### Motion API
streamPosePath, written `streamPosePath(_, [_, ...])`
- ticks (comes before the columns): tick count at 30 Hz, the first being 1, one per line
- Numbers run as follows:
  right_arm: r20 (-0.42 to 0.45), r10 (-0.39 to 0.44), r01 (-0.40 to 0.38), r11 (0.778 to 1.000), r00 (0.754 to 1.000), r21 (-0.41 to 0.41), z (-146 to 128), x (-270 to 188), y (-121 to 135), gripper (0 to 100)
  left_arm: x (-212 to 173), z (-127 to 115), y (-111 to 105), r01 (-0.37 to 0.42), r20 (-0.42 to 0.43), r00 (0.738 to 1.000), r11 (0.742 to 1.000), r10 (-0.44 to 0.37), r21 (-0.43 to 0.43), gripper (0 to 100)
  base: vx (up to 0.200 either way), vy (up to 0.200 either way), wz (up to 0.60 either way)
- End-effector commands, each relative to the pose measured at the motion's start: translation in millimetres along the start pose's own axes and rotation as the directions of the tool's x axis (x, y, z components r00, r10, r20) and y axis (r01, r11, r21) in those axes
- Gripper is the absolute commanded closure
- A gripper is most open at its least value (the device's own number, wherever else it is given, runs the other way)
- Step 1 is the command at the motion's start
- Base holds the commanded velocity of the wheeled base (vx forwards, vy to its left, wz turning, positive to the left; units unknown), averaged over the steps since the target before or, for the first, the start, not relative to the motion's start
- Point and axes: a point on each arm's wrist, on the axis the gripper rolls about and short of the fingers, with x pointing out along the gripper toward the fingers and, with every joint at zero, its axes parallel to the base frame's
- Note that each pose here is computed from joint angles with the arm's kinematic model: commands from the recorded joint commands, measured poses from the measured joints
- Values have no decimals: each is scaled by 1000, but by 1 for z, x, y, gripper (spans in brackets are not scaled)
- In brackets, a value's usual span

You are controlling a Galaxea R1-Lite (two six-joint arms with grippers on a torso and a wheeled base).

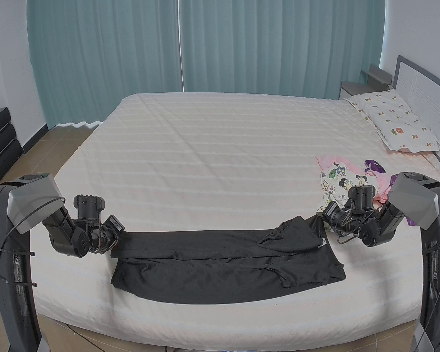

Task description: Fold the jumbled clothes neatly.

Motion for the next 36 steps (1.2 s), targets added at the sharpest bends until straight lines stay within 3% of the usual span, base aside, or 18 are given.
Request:
streamPosePath(1, [10,-5,5,1000,1000,-1,0,4,-2,100,0,0,1,-2,-1,1000,1000,2,-1,100,0,0,0])
streamPosePath(4, [10,-5,5,1000,1000,-3,0,4,-2,100,0,-1,1,-2,-3,1000,1000,2,-1,100,0,0,0])
streamPosePath(5, [10,-5,5,1000,1000,-3,0,4,-2,0,0,-1,1,-2,-3,1000,1000,2,-1,0,0,0,0])
streamPosePath(11, [4,-7,7,1000,1000,-19,-1,-14,6,0,-4,2,-1,4,2,1000,1000,-4,-8,0,0,0,0])
streamPosePath(17, [27,51,-49,996,998,-73,7,-50,43,0,-49,8,-3,51,-26,998,999,-51,-19,0,0,0,0])
streamPosePath(21, [34,68,-65,995,997,-81,11,-61,56,0,-56,7,-6,60,-30,998,998,-60,-15,0,0,0,0])
streamPosePath(27, [13,-82,83,995,997,-56,-6,-83,43,0,-72,-18,4,18,-108,994,1000,-20,-18,0,-200,0,0])
streamPosePath(32, [-19,-141,141,990,990,10,-20,-96,30,0,-74,-43,7,-7,-196,981,1000,2,-25,0,-200,0,0])
streamPosePath(36, [-13,-149,149,988,989,36,-25,-97,26,0,-74,-56,3,-15,-208,978,1000,16,5,0,-50,0,0])
